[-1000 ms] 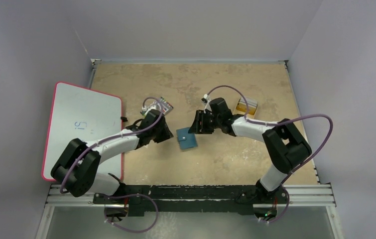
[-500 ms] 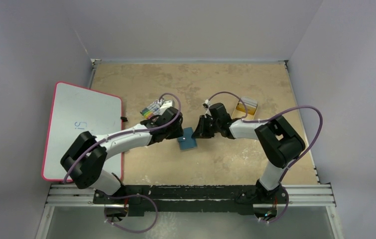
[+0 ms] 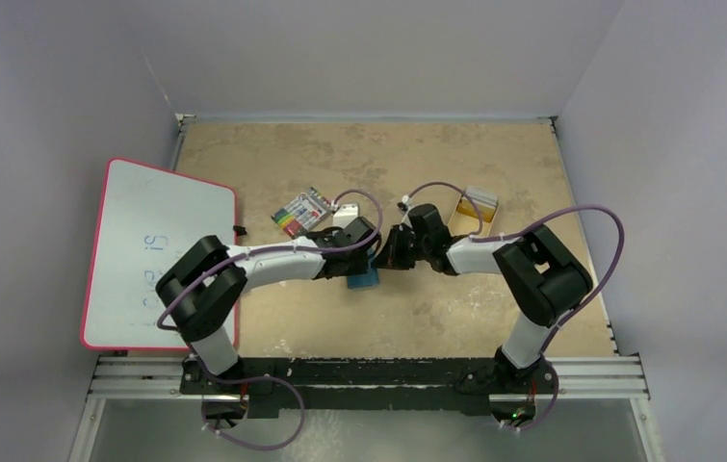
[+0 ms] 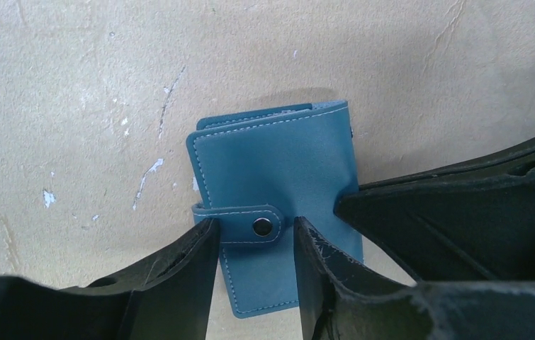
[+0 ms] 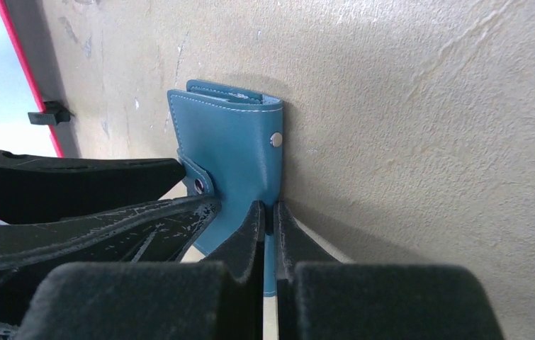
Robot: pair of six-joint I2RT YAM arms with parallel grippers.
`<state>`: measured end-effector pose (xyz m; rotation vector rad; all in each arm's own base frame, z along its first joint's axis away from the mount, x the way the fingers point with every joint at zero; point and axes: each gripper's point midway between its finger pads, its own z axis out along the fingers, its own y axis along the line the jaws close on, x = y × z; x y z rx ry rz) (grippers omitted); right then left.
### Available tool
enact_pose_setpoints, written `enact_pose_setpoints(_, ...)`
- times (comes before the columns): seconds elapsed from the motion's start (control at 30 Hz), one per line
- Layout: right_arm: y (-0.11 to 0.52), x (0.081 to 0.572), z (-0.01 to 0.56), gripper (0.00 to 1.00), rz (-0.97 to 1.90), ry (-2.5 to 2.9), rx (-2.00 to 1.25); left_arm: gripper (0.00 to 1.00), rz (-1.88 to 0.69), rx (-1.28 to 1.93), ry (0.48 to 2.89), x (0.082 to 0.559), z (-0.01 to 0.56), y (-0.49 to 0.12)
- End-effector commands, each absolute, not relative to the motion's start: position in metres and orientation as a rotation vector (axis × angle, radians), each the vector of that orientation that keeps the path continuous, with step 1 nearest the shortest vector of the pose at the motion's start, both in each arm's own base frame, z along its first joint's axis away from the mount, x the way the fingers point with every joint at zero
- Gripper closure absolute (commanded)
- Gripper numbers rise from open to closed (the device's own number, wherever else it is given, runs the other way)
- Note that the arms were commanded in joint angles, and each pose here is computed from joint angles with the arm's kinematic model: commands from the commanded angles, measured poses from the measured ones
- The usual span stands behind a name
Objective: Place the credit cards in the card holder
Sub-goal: Open the card holder at the center of the board.
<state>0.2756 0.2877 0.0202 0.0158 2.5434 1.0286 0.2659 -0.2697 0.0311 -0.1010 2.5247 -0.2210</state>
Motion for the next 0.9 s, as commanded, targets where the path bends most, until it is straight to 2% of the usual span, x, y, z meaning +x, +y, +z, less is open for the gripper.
enact_pose_setpoints(0.0,0.293,0.275,0.032,1.00,1.088,2.498,0.007,0.57,-0.089,-0.055,2.493,0.275,0.027,-0.268)
enact_pose_setpoints(0.2,0.293,0.271,0.033,1.00,1.110,2.499,0.004,0.60,0.069,-0.018,2.493,0.276,0.020,-0.253)
enact_pose_setpoints(0.4,0.291,0.267,0.030,1.00,1.108,2.513,0.014,0.86,0.115,-0.024,2.460,0.279,0.033,-0.245)
enact_pose_setpoints(0.57,0.288,0.266,0.026,1.00,1.083,2.525,0.019,1.00,0.037,-0.018,2.424,0.281,0.057,-0.250)
enact_pose_setpoints(0.87,0.268,0.268,0.017,1.00,0.925,2.556,0.037,1.00,-0.116,-0.054,2.386,0.270,0.095,-0.246)
